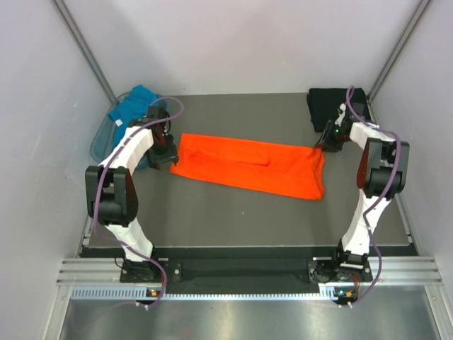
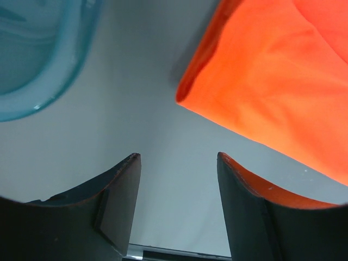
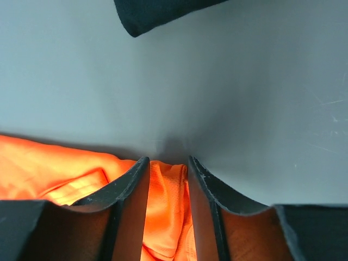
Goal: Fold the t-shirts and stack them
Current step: Fold the tshirt
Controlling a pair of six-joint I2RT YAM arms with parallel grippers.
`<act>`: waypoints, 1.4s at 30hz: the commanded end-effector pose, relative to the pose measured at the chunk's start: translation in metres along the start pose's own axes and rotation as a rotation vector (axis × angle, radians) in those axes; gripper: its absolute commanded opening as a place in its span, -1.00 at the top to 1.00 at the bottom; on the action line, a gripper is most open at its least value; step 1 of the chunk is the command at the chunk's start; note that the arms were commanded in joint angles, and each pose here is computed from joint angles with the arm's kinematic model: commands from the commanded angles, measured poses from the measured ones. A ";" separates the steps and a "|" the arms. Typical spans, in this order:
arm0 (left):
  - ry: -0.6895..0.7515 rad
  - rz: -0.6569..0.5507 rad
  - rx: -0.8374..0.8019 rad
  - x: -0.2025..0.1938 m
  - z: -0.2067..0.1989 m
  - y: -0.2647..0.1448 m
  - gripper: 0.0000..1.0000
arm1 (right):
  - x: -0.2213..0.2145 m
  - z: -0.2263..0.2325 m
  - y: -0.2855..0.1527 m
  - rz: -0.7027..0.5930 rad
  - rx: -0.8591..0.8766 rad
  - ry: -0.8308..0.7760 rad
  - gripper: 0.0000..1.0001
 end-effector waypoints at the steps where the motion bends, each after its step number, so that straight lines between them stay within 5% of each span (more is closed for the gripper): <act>1: -0.057 -0.015 -0.034 0.008 0.004 0.001 -0.25 | -0.007 -0.011 0.002 0.035 -0.076 -0.038 0.28; 12: -0.135 0.101 -0.100 -0.002 -0.011 0.045 -0.21 | -0.007 -0.019 -0.015 0.036 -0.102 -0.063 0.02; 28: -0.191 0.135 -0.025 -0.012 -0.002 0.069 -0.09 | -0.026 -0.012 -0.018 0.053 -0.015 -0.041 0.00; 37: -0.172 0.096 0.017 -0.010 0.006 0.077 0.13 | -0.025 -0.004 -0.013 0.054 0.012 -0.051 0.14; 42: -0.153 0.101 0.017 -0.009 0.006 0.083 0.46 | -0.025 -0.003 -0.010 0.058 0.012 -0.056 0.40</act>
Point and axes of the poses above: each gripper's point midway between its finger pads, its own y axis out along the fingers, its own z axis along the line the jaws close on, x = y × z, the point moved 3 cm from there along -y, back along the fingers, and after that the axes turned 12 degrees about -y, right-handed, at the moved point
